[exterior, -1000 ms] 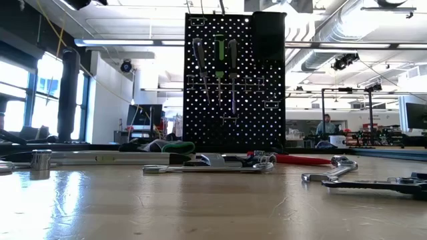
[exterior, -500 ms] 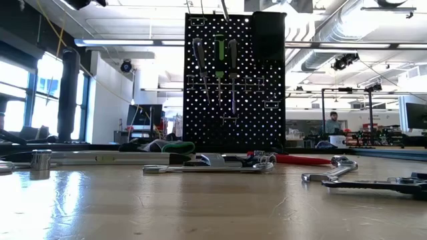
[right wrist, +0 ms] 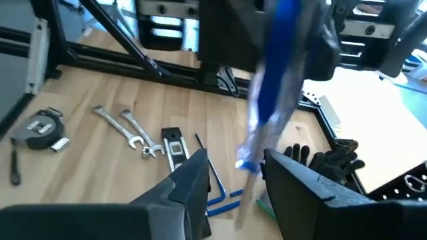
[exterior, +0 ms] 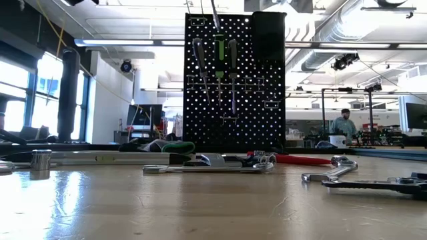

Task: Hang tools onto peg board
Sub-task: Hang the blue screwdriver on the pegboard

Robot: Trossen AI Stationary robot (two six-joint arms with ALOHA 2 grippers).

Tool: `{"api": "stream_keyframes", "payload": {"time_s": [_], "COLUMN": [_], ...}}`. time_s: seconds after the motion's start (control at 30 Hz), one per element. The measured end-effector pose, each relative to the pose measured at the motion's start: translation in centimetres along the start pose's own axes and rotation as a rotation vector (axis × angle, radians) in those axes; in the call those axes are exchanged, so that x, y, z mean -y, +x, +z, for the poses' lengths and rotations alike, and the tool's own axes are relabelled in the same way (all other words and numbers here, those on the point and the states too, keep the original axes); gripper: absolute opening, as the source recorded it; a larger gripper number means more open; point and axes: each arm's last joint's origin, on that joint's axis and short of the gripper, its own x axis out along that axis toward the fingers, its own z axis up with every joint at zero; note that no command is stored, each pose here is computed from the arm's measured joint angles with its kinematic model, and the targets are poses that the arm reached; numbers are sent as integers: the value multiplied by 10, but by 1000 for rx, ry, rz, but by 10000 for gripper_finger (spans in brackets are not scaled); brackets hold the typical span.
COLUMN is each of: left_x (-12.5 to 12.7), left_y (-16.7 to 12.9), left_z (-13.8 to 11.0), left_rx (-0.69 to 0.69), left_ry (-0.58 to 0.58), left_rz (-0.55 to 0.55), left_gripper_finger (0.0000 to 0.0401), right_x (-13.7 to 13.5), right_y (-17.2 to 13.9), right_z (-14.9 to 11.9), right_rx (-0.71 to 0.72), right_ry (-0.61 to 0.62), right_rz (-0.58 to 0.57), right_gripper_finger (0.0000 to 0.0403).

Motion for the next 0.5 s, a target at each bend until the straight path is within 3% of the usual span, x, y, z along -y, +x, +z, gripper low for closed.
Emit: {"api": "stream_keyframes", "payload": {"time_s": [0.23, 0.5], "left_x": [-6, -24], "left_y": [-15, -31], "left_z": [20, 38], "left_rx": [-9, -61], "left_ry": [83, 244], "left_rz": [103, 400], "left_gripper_finger": [85, 85], "right_x": [-2, -21], "right_y": [-24, -43], "right_z": [5, -5], "right_rx": [8, -74], "right_ry": [6, -12], "right_rz": [-42, -76], "right_gripper_finger": [140, 141]}}
